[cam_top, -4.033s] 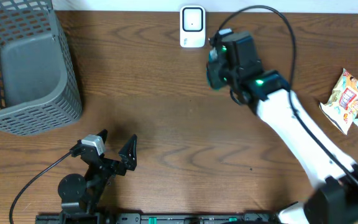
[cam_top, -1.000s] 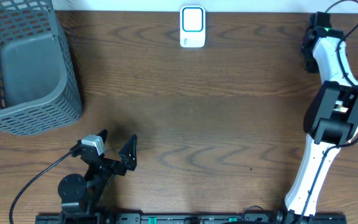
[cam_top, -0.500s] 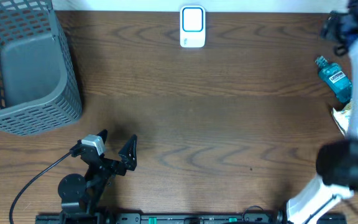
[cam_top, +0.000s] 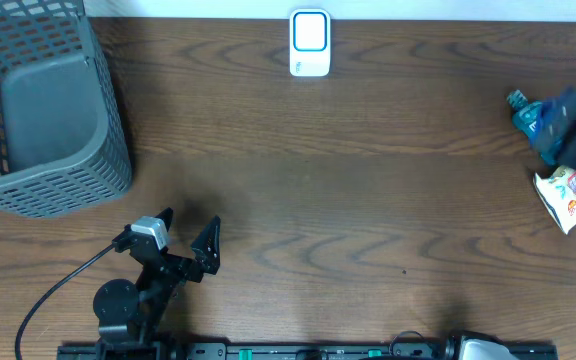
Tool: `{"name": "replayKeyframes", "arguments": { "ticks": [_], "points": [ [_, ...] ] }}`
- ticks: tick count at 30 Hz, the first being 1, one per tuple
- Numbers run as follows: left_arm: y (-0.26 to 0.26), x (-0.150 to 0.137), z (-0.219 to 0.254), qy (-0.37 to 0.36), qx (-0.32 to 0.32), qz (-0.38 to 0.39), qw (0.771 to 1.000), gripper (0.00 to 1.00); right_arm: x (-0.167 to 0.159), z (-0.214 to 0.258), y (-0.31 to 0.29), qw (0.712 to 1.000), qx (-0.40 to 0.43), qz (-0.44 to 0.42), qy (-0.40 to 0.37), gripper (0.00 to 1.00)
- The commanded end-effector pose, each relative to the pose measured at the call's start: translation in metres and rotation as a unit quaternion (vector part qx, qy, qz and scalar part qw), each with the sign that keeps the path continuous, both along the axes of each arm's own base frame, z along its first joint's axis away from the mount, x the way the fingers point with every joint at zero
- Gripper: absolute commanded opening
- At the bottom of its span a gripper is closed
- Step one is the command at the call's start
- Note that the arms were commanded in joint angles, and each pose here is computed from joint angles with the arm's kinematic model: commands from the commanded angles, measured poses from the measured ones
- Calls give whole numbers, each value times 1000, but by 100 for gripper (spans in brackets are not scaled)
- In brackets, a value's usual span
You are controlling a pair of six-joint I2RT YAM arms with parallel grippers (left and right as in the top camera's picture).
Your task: Scan the item barcode
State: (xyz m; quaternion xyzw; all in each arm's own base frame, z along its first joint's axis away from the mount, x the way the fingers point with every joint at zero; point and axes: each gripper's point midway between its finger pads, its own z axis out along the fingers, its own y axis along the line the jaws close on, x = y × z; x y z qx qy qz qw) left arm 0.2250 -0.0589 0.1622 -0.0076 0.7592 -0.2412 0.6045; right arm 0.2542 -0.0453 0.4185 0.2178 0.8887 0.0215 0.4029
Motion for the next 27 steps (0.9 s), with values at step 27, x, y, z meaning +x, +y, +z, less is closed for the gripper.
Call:
{"name": "replayKeyframes", "arguments": {
  "ticks": [27],
  "points": [
    [0, -1, 6, -11, 7, 0, 1000, 98, -105, 45, 57, 944, -73, 144, -287, 99]
  ]
}}
